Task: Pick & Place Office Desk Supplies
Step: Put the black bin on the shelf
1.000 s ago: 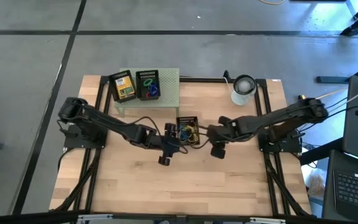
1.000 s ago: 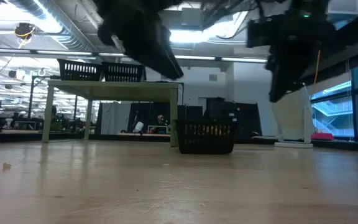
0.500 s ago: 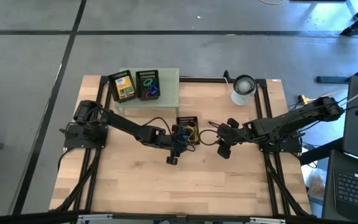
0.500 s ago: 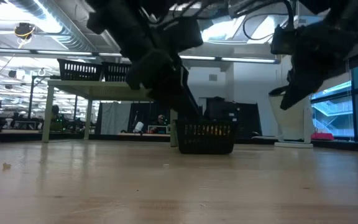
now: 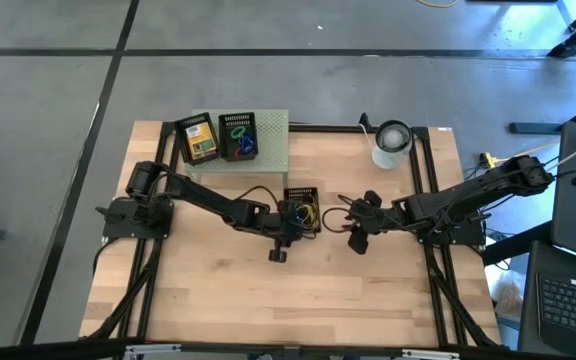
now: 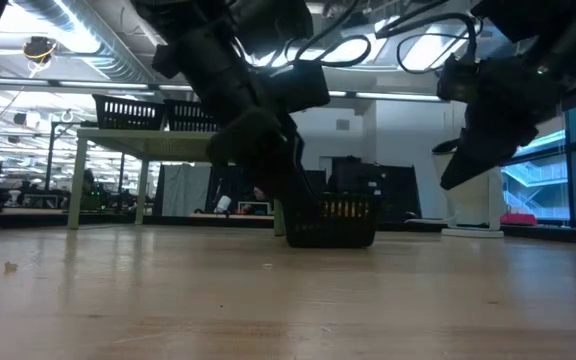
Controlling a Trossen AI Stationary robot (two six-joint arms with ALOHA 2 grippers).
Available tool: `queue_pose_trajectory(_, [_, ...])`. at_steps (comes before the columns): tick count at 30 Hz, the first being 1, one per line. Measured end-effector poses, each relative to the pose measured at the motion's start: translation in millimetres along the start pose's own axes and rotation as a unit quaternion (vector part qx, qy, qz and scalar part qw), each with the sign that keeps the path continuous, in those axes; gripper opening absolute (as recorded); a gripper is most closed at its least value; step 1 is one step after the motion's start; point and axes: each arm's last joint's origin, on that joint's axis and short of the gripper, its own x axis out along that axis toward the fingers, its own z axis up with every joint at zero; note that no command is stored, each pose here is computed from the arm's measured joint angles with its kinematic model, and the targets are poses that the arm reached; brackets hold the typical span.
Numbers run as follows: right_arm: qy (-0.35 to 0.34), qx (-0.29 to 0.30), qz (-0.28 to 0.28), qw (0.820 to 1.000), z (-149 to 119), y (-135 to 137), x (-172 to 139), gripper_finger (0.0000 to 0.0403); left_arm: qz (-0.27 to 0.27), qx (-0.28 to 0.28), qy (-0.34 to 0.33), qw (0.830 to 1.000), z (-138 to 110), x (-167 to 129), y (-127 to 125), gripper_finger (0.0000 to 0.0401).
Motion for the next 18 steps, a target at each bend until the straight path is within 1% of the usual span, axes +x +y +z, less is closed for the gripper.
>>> queue_pose_trajectory(6, [-0.017,0.002,-0.013,1.000,2,0,0,0.0143,0.002,0.012,0.000,1.000,0,0,0,0.0014])
queue_pose_trajectory(12, [-0.024,0.005,-0.016,1.000,3,0,0,0.0143,0.002,0.014,-0.004,1.000,3,-4,1,0.0006])
queue_pose_trajectory(14, [-0.029,0.006,-0.023,0.999,3,0,0,0.0143,0.004,0.023,-0.005,1.000,8,-11,2,0.0006])
queue_pose_trajectory(18, [-0.031,0.006,-0.028,0.999,3,-1,0,0.0143,0.007,0.035,-0.027,0.999,26,-31,7,0.0005])
